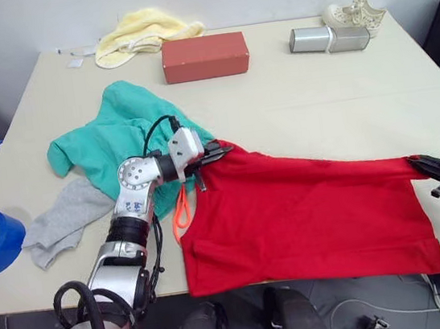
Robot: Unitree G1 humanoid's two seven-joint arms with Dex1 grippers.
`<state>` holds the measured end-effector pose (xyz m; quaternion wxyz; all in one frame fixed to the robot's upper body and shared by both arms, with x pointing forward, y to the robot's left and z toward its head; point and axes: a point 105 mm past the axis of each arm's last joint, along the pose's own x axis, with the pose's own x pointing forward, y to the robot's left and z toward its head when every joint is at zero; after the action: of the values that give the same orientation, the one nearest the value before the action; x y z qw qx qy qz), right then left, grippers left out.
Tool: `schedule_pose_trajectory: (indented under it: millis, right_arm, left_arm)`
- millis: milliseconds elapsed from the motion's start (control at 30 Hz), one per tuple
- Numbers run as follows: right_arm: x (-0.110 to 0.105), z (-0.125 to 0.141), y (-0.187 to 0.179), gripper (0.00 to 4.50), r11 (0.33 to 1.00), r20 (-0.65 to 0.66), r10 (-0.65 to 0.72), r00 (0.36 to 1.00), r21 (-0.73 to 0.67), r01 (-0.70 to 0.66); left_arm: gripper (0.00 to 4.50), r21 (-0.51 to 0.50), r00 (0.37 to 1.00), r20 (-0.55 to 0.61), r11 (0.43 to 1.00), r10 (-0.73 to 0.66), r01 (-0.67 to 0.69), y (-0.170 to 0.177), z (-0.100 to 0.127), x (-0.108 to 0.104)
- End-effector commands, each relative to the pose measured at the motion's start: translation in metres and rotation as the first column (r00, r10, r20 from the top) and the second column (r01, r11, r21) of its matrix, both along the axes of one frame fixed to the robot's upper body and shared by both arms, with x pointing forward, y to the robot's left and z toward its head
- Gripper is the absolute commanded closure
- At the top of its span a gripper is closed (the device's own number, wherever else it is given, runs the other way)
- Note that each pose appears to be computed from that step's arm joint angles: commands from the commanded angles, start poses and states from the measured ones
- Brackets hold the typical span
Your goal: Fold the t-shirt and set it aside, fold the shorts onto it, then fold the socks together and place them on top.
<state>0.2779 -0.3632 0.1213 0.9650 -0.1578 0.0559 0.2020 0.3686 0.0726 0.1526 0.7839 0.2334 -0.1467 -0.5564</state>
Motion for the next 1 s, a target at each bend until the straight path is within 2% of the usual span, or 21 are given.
schedule_pose_trajectory:
  millis: [33, 233, 367, 467, 700, 733, 767, 833, 900, 1000]
  right_arm:
    - [-0.008, 0.005, 0.003, 4.48, 1.000, 0.047, 0.009, 0.999, -0.005, -0.009]
    - [-0.013, -0.017, 0.010, 4.48, 0.999, -0.014, 0.020, 1.000, -0.040, -0.020]
    - [-0.021, -0.016, 0.015, 4.50, 0.998, -0.034, 0.061, 0.998, 0.021, -0.061]
    - [-0.027, -0.012, 0.018, 3.84, 0.995, -0.051, 0.095, 0.994, 0.013, -0.094]
    - [-0.047, 0.008, 0.013, 1.42, 0.985, -0.108, 0.157, 0.982, -0.057, -0.163]
    - [-0.049, 0.017, 0.008, 1.12, 0.983, -0.120, 0.157, 0.980, -0.074, -0.166]
    - [-0.050, 0.023, 0.005, 0.74, 0.982, -0.128, 0.156, 0.979, -0.085, -0.167]
    - [-0.046, 0.040, -0.001, 0.05, 0.986, -0.113, 0.137, 0.984, -0.077, -0.146]
    - [-0.042, 0.040, 0.004, 0.02, 0.983, -0.138, 0.163, 0.977, -0.067, -0.174]
    - [-0.036, 0.039, 0.011, 0.02, 0.980, -0.160, 0.189, 0.969, -0.038, -0.197]
  left_arm:
    - [4.50, 0.037, 0.998, 0.063, 0.999, -0.009, 0.007, 0.004, 0.000, -0.010]
    - [4.50, 0.052, 0.999, 0.002, 0.998, -0.042, 0.042, 0.009, -0.015, -0.025]
    - [3.57, 0.054, 0.998, -0.041, 0.997, -0.057, 0.059, 0.013, -0.019, -0.032]
    - [2.59, 0.040, 0.994, -0.088, 0.997, -0.068, 0.072, 0.016, -0.016, -0.037]
    - [0.41, 0.001, 0.949, -0.310, 0.998, -0.053, 0.056, 0.043, -0.001, -0.048]
    - [0.11, -0.059, 0.904, -0.426, 0.998, -0.029, 0.005, 0.047, 0.009, -0.044]
    - [0.00, -0.092, 0.860, -0.510, 0.995, -0.022, -0.029, 0.049, 0.016, -0.042]
    - [0.00, -0.116, 0.765, -0.643, 0.992, -0.045, -0.039, 0.045, 0.028, -0.043]
    - [0.00, -0.055, 0.677, -0.735, 0.994, 0.027, -0.099, 0.041, 0.023, -0.035]
    - [0.00, 0.040, 0.588, -0.797, 0.982, 0.141, -0.182, 0.039, 0.015, -0.025]
